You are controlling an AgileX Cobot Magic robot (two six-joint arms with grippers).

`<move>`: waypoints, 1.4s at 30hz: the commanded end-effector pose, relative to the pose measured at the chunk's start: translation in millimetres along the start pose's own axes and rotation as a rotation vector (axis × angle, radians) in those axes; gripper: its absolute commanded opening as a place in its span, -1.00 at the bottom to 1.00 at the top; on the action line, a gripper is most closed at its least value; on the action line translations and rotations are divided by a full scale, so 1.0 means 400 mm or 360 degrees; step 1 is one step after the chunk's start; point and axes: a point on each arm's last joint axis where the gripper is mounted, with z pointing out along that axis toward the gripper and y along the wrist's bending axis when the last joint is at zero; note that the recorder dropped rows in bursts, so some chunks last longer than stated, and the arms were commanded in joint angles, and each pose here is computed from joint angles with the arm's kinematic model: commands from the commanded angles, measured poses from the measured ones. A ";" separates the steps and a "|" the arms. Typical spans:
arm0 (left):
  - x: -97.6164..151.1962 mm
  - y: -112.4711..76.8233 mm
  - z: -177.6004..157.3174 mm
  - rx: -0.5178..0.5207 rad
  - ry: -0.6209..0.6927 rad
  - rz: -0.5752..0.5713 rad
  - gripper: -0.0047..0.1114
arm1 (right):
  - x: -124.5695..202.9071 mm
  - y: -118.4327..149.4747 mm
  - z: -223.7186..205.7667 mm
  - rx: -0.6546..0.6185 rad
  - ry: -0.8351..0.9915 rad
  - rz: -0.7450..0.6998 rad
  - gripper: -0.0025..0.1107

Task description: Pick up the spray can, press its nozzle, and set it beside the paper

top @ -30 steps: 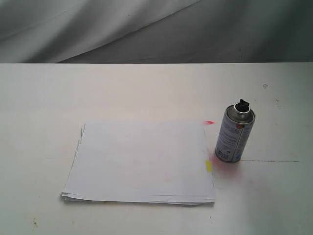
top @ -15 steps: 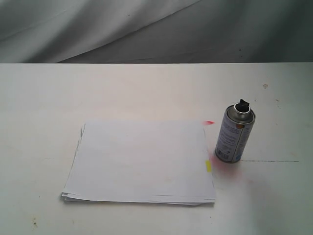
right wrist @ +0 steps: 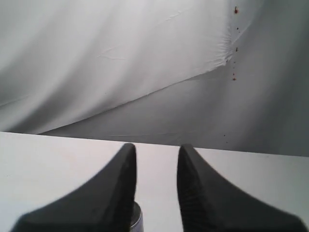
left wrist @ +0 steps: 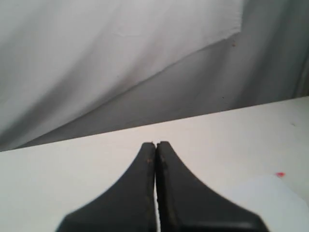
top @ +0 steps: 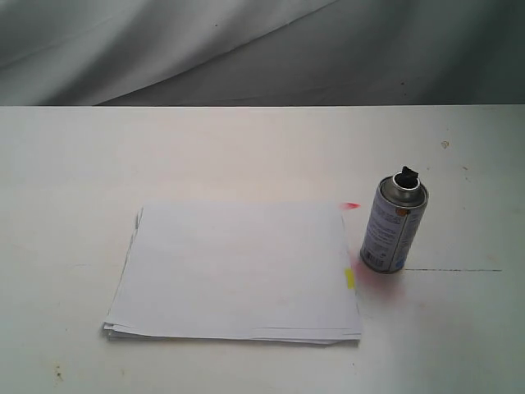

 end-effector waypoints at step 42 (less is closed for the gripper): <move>0.058 -0.051 0.006 0.0227 0.0097 -0.0075 -0.92 | 0.270 0.000 0.071 -0.0056 0.0010 0.0093 -0.96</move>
